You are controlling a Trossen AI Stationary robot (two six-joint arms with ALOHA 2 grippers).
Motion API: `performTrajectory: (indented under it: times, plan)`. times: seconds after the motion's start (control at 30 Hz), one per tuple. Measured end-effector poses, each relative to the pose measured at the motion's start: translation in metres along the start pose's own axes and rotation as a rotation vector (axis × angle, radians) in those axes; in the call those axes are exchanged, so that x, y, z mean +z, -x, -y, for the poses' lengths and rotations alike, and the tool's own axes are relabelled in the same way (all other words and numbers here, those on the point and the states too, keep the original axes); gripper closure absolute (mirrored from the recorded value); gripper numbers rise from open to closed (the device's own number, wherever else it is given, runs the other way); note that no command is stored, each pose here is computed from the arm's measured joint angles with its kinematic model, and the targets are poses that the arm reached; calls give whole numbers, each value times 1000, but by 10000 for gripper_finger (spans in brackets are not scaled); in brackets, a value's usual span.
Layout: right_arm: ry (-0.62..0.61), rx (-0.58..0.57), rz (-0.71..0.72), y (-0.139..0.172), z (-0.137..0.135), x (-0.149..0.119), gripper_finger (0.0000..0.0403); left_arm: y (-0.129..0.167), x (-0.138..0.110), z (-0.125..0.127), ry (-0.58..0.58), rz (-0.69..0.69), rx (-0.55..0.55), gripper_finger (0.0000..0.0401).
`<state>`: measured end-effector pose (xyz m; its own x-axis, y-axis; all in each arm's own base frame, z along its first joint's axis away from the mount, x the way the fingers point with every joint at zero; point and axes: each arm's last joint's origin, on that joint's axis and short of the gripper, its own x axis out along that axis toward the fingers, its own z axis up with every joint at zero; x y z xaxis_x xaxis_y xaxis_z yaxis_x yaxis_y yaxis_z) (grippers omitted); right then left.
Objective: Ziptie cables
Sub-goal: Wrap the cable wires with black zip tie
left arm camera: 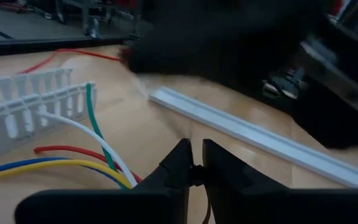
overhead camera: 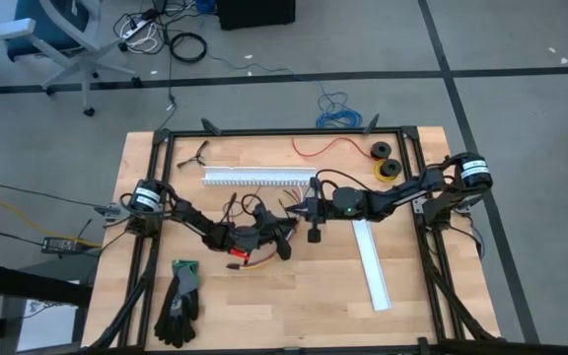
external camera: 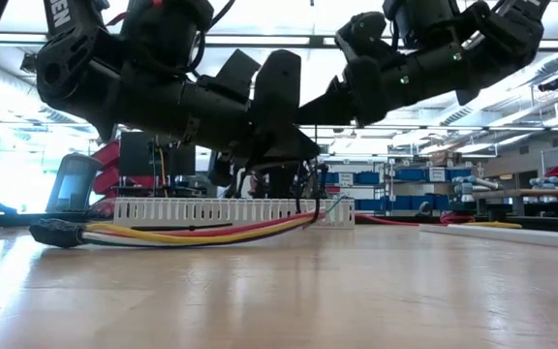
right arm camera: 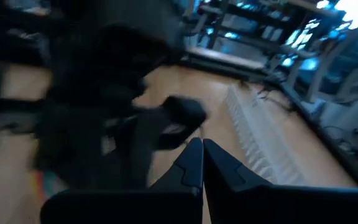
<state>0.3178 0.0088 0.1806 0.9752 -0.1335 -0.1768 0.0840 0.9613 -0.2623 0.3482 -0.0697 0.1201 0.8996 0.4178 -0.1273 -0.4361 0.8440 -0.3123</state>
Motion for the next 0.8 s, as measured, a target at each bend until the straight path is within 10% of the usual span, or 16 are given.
performTrajectory:
  times: [0.47,0.8]
  plan:
    - [-129,-69,-143,17,2,6,403,0,-5,-3,-50,-35,35,373]
    - [-199,-21,-186,13,-22,-5,403,-4,2,3,-422,-6,71,378]
